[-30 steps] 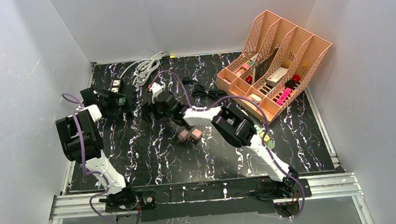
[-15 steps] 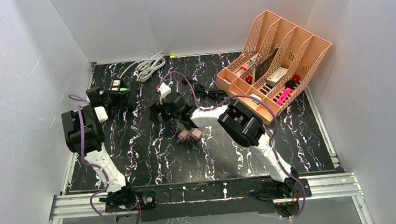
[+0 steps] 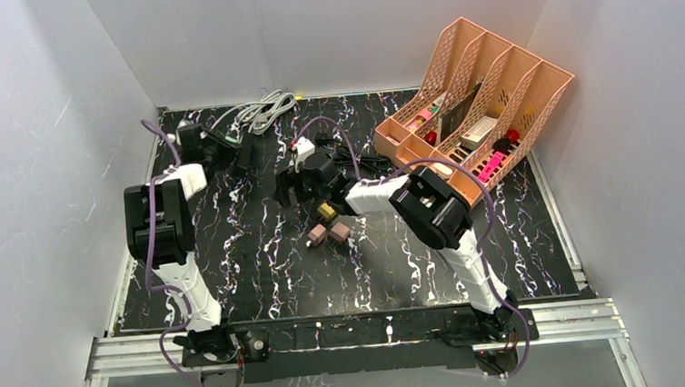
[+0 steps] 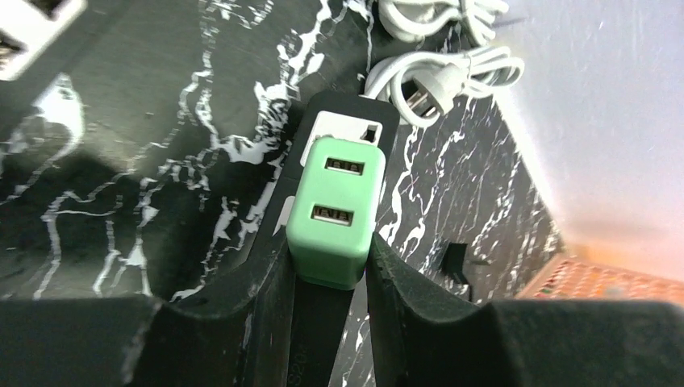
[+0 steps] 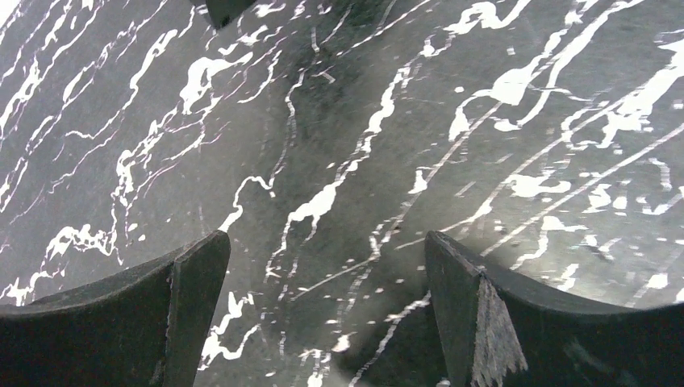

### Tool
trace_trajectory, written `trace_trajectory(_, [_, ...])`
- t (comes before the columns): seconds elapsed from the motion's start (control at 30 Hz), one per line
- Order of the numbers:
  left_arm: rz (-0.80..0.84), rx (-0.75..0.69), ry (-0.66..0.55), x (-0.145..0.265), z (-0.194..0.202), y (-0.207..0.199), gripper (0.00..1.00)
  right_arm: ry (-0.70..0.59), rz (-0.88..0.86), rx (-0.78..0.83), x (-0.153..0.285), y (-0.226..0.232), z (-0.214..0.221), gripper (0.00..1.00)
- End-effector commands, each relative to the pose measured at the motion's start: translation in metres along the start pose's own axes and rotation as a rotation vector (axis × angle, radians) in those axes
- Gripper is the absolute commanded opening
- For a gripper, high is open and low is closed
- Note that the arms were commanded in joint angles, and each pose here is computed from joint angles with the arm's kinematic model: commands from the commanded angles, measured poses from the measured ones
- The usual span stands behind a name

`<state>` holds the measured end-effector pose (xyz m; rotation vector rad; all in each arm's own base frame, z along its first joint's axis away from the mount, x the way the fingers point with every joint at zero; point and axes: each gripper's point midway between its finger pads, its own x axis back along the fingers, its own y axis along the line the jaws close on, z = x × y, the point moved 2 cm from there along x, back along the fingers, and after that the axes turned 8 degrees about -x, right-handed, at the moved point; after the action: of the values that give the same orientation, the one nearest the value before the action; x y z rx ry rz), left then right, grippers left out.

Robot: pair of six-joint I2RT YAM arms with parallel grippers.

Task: Pull the plug off the socket

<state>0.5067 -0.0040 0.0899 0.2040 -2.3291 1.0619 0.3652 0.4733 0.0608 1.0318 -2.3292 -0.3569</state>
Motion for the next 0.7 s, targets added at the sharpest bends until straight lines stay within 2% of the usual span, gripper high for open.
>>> trace_trajectory(0.0, [-0.051, -0.226, -0.024, 0.001, 0.011, -0.015, 0.00, -0.126, -0.071, -0.038, 0.021, 0.000, -0.064, 0.98])
trace_trajectory(0.1, [-0.041, -0.350, -0.059, 0.001, 0.012, -0.030, 0.00, -0.130, -0.054, -0.004, 0.029, -0.010, -0.072, 0.98])
trace_trajectory(0.23, [-0.123, -0.665, -0.225, 0.025, 0.011, -0.073, 0.00, -0.149, -0.082, -0.014, 0.040, -0.017, -0.081, 0.98])
trace_trajectory(0.27, [-0.193, -0.723, -0.278, 0.030, 0.008, -0.075, 0.00, -0.158, -0.085, -0.028, 0.042, -0.019, -0.084, 0.98])
trace_trajectory(0.33, [-0.272, -0.668, -0.288, 0.031, 0.001, -0.061, 0.00, -0.164, -0.098, -0.053, 0.042, -0.021, -0.086, 0.98])
trace_trajectory(0.4, [-0.234, -0.520, -0.195, 0.022, -0.001, -0.039, 0.00, -0.160, -0.111, -0.071, 0.042, -0.021, -0.087, 0.98])
trace_trajectory(0.43, [-0.219, -0.493, -0.173, 0.020, -0.002, -0.035, 0.00, -0.156, -0.118, -0.075, 0.042, -0.019, -0.086, 0.98])
trace_trajectory(0.47, [-0.241, -0.544, -0.185, 0.021, -0.003, -0.037, 0.00, -0.152, -0.118, -0.076, 0.043, -0.019, -0.086, 0.98])
trace_trajectory(0.53, [-0.432, -0.751, -0.306, 0.036, -0.014, -0.042, 0.00, -0.146, -0.119, -0.078, 0.045, -0.019, -0.084, 0.98])
trace_trajectory(0.57, [-0.498, -0.802, -0.360, 0.042, -0.023, -0.042, 0.00, -0.145, -0.118, -0.078, 0.046, -0.019, -0.083, 0.98])
trace_trajectory(0.63, [-0.427, -0.753, -0.327, 0.039, -0.034, -0.037, 0.00, -0.140, -0.122, -0.078, 0.045, -0.019, -0.081, 0.98])
trace_trajectory(0.67, [-0.277, -0.665, -0.265, 0.034, -0.031, -0.042, 0.00, -0.134, -0.128, -0.078, 0.044, -0.019, -0.079, 0.98])
